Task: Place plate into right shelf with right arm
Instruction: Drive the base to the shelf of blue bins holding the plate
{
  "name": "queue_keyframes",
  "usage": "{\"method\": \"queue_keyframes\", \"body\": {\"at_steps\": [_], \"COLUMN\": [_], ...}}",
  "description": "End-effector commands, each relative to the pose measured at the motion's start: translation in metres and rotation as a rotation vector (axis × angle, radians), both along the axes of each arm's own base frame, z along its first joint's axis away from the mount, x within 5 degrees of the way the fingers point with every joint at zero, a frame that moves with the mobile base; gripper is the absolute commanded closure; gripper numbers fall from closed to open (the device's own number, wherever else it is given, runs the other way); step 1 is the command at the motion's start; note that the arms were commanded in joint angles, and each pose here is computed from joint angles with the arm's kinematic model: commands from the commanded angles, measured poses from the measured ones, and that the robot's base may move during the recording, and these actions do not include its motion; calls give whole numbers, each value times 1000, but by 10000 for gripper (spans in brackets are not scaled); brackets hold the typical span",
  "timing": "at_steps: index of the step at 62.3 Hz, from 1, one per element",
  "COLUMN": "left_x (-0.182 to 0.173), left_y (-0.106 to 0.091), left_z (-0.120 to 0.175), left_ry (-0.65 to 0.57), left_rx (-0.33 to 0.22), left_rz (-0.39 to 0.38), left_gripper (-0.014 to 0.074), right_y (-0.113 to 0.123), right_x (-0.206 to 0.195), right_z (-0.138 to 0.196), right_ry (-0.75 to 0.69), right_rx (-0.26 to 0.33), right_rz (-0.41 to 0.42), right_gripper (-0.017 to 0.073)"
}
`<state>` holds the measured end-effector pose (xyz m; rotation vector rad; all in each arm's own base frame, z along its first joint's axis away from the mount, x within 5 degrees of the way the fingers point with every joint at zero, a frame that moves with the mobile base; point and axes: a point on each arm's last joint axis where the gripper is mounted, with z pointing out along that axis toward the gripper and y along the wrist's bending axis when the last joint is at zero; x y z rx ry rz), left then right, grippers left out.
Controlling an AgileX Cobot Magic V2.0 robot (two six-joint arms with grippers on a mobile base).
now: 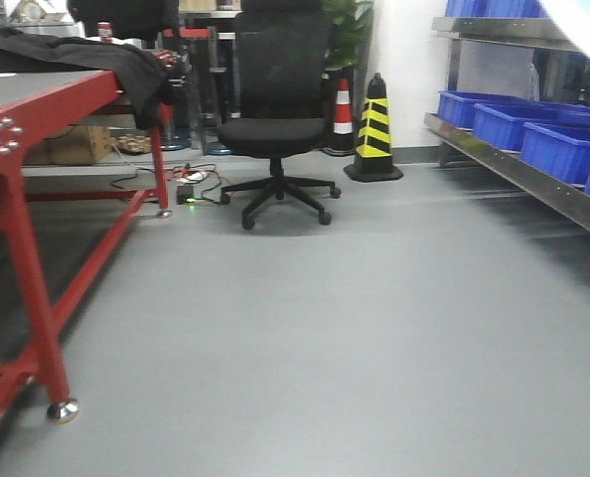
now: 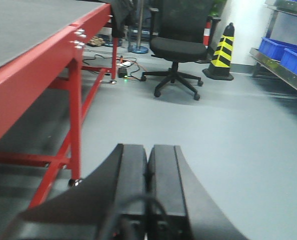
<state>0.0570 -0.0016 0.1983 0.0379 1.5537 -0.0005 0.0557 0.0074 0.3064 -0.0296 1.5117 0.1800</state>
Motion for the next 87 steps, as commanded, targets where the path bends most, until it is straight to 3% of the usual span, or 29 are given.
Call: {"method": "queue_keyframes", "body": {"at_steps": [1,87], "left_x": [-1,-1], "left_y": [1,1], "left_z": [5,5], "left_ry": [-89,-89], "left_rx": [-18,-18], "left_rz": [9,9], "left_gripper": [722,722], "right_y": [-1,-1], "right_x": [-1,-1], "right_z": [17,17], "right_ry": [-113,-113], "right_rx": [-3,-3], "right_rz": [-11,-11], "right_gripper": [505,505]}}
